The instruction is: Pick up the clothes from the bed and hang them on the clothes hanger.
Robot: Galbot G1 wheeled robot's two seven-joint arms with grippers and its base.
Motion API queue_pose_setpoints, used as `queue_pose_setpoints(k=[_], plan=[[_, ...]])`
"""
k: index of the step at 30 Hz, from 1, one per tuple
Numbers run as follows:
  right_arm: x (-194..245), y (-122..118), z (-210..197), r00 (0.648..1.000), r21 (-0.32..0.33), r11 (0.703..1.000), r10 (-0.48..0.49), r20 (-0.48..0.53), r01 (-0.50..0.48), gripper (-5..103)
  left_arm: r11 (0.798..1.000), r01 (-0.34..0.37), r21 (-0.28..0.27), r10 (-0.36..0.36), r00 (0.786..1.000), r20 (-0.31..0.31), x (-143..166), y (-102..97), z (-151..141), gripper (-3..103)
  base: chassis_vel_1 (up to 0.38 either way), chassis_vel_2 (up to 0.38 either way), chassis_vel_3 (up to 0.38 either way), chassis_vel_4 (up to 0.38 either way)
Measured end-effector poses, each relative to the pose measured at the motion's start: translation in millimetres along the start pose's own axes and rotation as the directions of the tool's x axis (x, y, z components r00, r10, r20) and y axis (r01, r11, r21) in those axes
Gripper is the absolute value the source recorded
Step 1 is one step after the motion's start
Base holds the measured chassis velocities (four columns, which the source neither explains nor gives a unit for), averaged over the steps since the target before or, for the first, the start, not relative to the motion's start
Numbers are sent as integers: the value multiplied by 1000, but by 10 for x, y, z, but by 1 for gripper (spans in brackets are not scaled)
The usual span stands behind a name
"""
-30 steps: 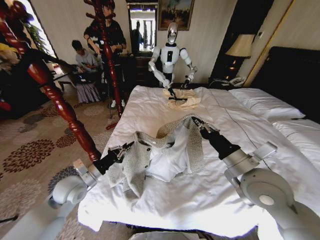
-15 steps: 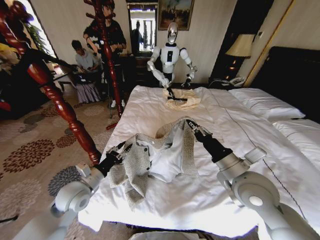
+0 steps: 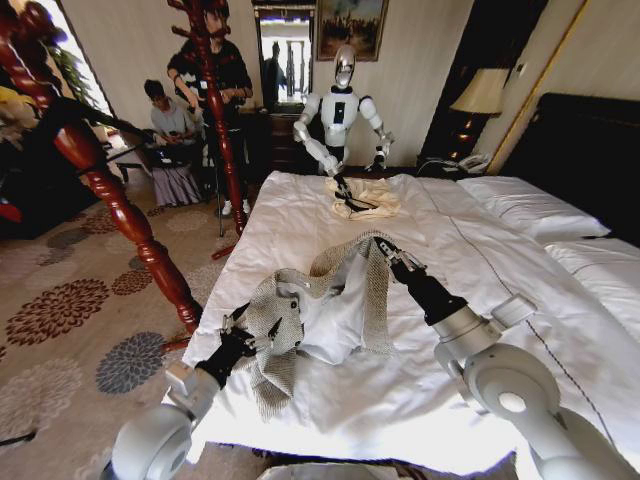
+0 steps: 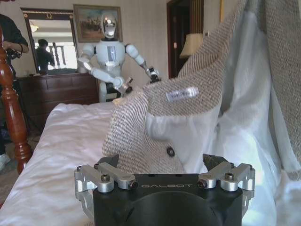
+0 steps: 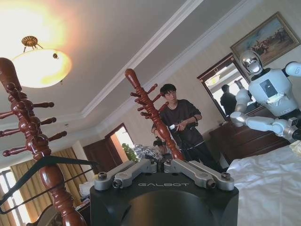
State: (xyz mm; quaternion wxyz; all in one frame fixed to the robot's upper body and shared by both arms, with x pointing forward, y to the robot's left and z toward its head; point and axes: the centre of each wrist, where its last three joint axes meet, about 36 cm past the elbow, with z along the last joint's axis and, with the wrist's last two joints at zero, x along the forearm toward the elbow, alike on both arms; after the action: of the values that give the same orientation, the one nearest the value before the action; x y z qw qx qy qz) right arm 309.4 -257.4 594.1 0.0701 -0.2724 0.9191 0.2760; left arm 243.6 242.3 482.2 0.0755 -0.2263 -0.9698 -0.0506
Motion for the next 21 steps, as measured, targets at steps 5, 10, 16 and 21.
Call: queue_pose_setpoints(k=[5,10,16,21], plan=[[1,3,-3,1000,1,1000,2,4,-2,1,1000,13,-4,-14,997,-70,20,-104,191,100,0,0,0,0],[18,43,-44,1000,12,1000,-4,13,4,1,988,96,-124,-114,983,-142,-60,227,400,100,0,0,0,0],[37,63,-53,1000,15,1000,-3,14,3,1,976,172,-136,-191,972,-138,-278,784,570,100,0,0,0,0],[34,62,-67,1000,24,1000,-3,11,3,1,968,196,-156,-216,969,-121,-346,1155,588,100,0,0,0,0]])
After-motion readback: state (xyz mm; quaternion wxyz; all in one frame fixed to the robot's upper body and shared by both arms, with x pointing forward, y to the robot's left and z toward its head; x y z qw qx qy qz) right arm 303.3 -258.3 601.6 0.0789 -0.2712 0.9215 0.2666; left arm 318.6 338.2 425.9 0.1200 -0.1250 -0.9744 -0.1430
